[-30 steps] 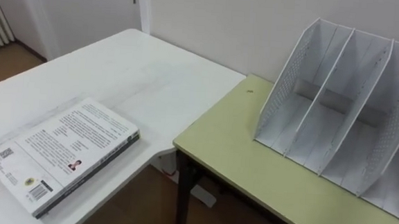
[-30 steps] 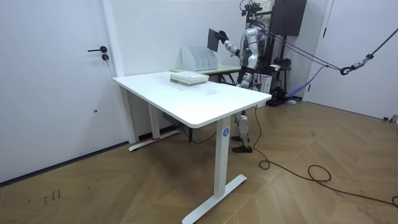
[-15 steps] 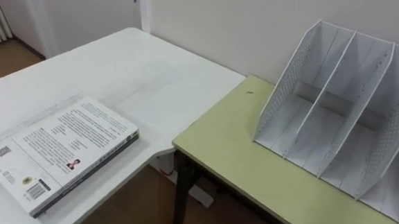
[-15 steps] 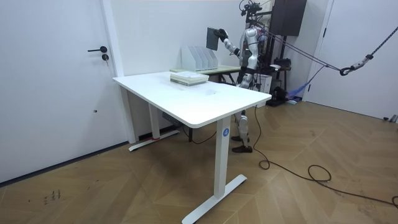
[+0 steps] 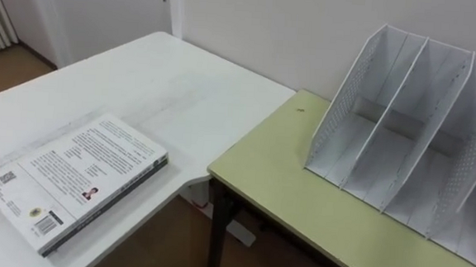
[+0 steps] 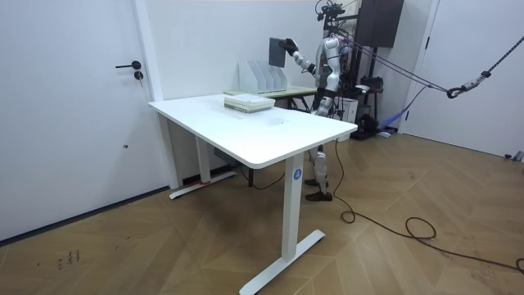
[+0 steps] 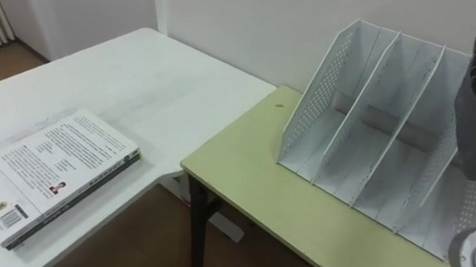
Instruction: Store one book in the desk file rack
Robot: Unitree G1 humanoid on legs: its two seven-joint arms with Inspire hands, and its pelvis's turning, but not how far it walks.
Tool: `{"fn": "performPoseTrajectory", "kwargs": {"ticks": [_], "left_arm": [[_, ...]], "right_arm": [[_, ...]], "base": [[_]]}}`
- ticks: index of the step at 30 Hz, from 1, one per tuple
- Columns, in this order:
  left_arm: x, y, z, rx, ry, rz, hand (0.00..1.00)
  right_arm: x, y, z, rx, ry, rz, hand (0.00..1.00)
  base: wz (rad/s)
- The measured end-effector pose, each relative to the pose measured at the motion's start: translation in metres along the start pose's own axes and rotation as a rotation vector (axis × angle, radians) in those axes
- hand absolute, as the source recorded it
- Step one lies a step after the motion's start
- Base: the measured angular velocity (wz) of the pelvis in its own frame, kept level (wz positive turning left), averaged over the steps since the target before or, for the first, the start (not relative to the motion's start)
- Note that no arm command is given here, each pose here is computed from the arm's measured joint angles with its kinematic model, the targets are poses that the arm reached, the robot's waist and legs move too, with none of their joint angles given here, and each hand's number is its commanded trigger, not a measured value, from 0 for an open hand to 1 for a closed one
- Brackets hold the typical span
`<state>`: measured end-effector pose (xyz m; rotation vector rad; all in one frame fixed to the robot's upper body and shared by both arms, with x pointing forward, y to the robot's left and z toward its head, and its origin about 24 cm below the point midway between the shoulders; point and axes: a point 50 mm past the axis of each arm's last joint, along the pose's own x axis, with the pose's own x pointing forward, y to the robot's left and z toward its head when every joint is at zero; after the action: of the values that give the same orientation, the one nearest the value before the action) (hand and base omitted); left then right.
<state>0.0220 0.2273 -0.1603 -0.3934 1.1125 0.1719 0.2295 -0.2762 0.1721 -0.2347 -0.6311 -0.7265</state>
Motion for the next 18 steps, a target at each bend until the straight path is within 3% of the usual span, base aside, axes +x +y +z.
{"fn": "performPoseTrajectory", "kwargs": {"ticks": [18], "left_arm": [[0.001, -0.002, 0.002, 0.0, -0.003, -0.004, 0.0]], "right_arm": [[-0.002, 0.012, 0.0, 0.026, 0.007, 0.013, 1.0]], "base": [[0.0]]}}
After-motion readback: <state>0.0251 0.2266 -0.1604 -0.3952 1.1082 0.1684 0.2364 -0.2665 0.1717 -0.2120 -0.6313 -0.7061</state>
